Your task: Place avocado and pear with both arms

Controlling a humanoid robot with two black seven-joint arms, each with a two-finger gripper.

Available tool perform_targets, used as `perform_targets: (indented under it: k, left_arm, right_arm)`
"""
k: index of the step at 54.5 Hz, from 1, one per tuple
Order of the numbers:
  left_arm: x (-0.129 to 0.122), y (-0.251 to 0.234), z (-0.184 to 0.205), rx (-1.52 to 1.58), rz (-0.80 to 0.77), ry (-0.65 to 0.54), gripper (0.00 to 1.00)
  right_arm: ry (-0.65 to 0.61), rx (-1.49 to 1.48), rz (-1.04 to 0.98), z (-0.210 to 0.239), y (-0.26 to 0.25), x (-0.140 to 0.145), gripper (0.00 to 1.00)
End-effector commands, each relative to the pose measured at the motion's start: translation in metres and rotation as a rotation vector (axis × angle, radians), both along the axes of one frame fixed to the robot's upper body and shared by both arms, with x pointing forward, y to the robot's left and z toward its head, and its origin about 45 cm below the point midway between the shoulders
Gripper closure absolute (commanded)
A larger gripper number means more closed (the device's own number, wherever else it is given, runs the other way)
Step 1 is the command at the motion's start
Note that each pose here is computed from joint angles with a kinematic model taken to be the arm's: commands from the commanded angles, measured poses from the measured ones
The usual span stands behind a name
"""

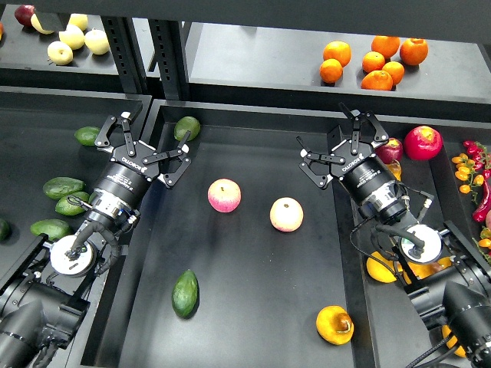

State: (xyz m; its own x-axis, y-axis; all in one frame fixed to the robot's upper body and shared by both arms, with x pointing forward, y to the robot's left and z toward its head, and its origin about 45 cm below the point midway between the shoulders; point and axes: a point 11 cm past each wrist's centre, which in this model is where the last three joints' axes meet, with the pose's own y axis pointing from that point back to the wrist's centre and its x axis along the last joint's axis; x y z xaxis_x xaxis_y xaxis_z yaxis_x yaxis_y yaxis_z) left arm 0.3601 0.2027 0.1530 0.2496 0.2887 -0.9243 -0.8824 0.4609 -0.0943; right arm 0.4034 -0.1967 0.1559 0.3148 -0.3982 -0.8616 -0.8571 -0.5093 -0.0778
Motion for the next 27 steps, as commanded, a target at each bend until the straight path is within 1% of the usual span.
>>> perform_targets:
  k: [1,20,27]
  left_arm:
    - [0.0003,-0.0002,-0.0002,0.001,0.001,0.0,0.0]
    - [0.0,0.0006,-0.0006,0.001,-0.004,0.004,0.0]
    - [-0.0033,-0.0069,0.0,0.013,-0.069,0.014,0.0]
  right_arm:
    - [0.0,0.0,0.0,0.0001,0.0001,0.0,0.0]
    - [0.002,0.0,-0.002,-0.0007,-0.0007,0.0,0.01]
    - [0.004,0.001,-0.003,-0.0012,-0.0009,-0.0004,0.0]
